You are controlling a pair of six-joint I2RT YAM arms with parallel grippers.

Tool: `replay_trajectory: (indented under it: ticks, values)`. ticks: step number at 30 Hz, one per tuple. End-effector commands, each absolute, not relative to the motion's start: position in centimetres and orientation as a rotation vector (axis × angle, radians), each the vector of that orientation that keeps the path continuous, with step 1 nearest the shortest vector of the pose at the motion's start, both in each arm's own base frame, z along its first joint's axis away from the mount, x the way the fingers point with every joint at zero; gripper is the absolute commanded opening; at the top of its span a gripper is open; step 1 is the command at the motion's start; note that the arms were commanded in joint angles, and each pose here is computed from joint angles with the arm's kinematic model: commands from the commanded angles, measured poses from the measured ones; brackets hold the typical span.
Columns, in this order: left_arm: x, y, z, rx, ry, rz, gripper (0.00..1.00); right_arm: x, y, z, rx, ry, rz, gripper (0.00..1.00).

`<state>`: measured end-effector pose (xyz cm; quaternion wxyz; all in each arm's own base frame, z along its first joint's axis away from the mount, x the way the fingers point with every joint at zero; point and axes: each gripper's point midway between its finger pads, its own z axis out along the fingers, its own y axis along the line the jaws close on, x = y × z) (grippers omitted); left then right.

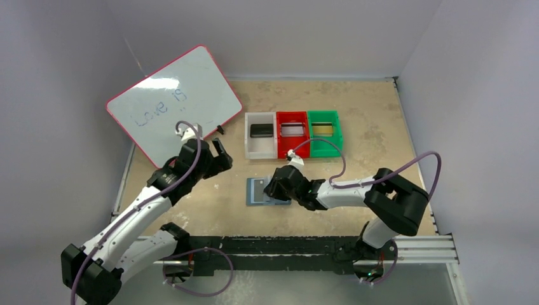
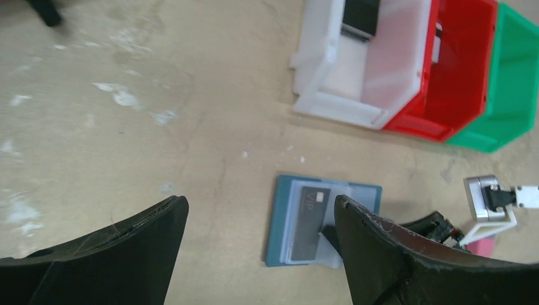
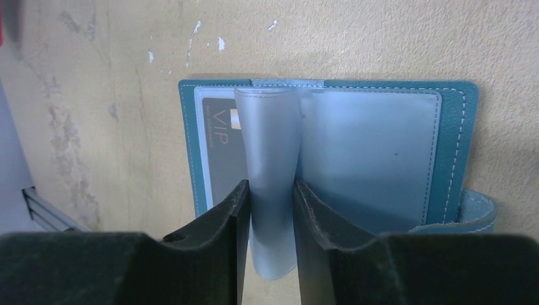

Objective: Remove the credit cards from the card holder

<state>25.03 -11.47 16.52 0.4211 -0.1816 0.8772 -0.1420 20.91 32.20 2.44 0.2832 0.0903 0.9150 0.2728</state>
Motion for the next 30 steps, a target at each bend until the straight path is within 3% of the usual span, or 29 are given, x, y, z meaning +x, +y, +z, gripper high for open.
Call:
replay_trajectory:
  ticks: [1,8,16,30]
  values:
    - [25.3,-17.0,16.4,-0.360,2.231,-0.687,0.85,20.5,32.2,2.9,0.289,2.427,0.858,0.35]
    - [25.3,-21.4,14.8,-0.298,2.271,-0.906,0.82,20.6,31.3,3.2,0.348,2.388,0.920,0.35]
    - [24.6,-25.2,12.1,-0.243,2.325,-0.860,0.80,20.6,31.4,3.2,0.353,2.363,0.995,0.34]
    - [24.4,-28.6,9.2,-0.277,2.337,-0.995,0.78,20.3,30.6,2.3,0.400,2.368,1.024,0.34]
